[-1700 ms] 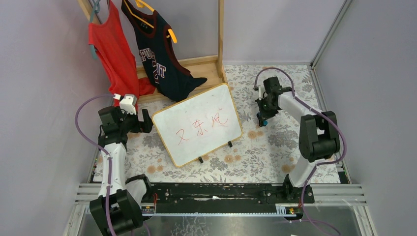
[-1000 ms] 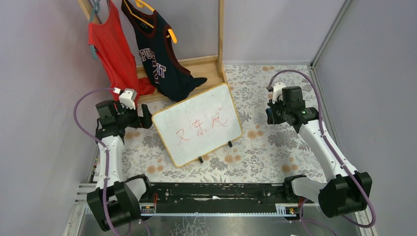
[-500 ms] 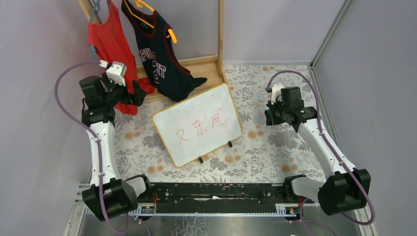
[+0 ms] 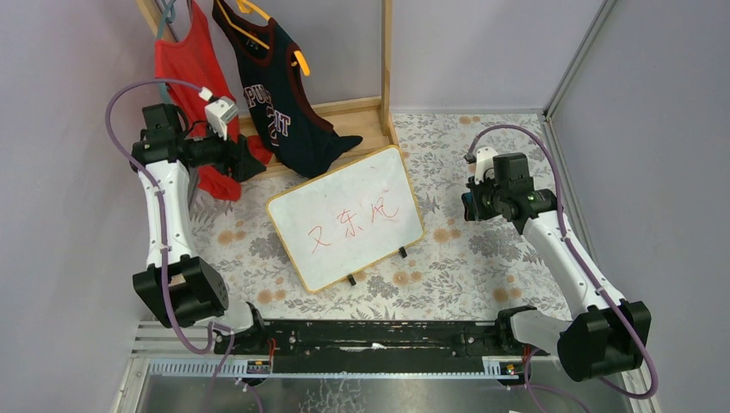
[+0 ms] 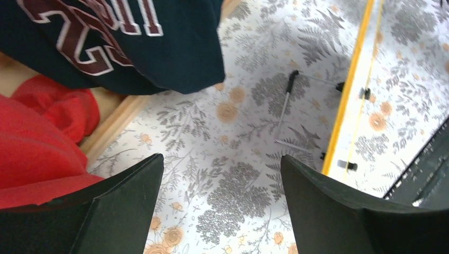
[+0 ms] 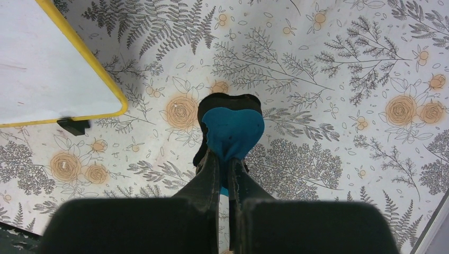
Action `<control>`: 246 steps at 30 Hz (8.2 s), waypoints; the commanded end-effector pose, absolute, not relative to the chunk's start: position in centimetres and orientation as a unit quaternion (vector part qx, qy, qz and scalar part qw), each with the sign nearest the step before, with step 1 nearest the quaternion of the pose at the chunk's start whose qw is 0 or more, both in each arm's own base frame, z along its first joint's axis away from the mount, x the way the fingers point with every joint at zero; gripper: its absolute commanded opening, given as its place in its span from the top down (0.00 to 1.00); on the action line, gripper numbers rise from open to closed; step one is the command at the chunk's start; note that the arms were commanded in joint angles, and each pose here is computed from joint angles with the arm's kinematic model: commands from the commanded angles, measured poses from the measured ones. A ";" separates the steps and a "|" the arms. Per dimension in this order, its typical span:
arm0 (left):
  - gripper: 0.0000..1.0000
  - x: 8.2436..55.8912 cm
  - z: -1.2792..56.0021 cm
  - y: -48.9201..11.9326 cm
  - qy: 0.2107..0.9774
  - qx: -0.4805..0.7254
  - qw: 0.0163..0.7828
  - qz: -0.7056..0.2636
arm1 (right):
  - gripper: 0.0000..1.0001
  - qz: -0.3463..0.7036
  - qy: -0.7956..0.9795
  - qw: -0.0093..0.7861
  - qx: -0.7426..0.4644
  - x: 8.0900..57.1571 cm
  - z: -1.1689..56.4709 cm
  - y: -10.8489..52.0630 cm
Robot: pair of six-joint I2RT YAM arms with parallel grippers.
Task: Erase the whiteboard
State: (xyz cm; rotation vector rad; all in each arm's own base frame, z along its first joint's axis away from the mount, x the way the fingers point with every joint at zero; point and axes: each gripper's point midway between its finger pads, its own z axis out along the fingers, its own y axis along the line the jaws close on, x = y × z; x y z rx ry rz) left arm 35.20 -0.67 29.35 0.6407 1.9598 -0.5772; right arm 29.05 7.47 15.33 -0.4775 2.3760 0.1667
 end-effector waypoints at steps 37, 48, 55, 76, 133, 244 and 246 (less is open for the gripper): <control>0.25 27.0 24.8 -5.0 0.777 0.346 0.389 -0.354 | 1.00 0.099 0.901 0.368 -0.205 29.0 16.6 9.0; 0.27 26.7 23.6 -6.4 0.770 0.346 0.367 -0.390 | 1.00 0.101 0.902 0.366 -0.205 29.0 16.5 9.1; 0.31 26.5 22.9 -6.6 0.772 0.342 0.358 -0.399 | 1.00 0.100 0.903 0.365 -0.205 28.9 16.4 9.0; 0.46 26.3 22.2 -7.4 0.767 0.341 0.347 -0.419 | 1.00 0.100 0.904 0.362 -0.205 28.9 16.2 9.0; 1.00 28.0 20.3 -6.6 0.795 0.308 0.338 -0.399 | 1.00 0.010 0.777 0.436 -0.453 27.9 22.7 29.6; 1.00 25.5 18.7 -6.3 0.813 0.318 0.321 -0.367 | 1.00 0.017 0.734 0.506 -0.452 28.2 20.6 40.5; 1.00 25.5 18.7 -6.3 0.814 0.317 0.321 -0.367 | 1.00 0.019 0.736 0.498 -0.458 27.7 20.0 41.2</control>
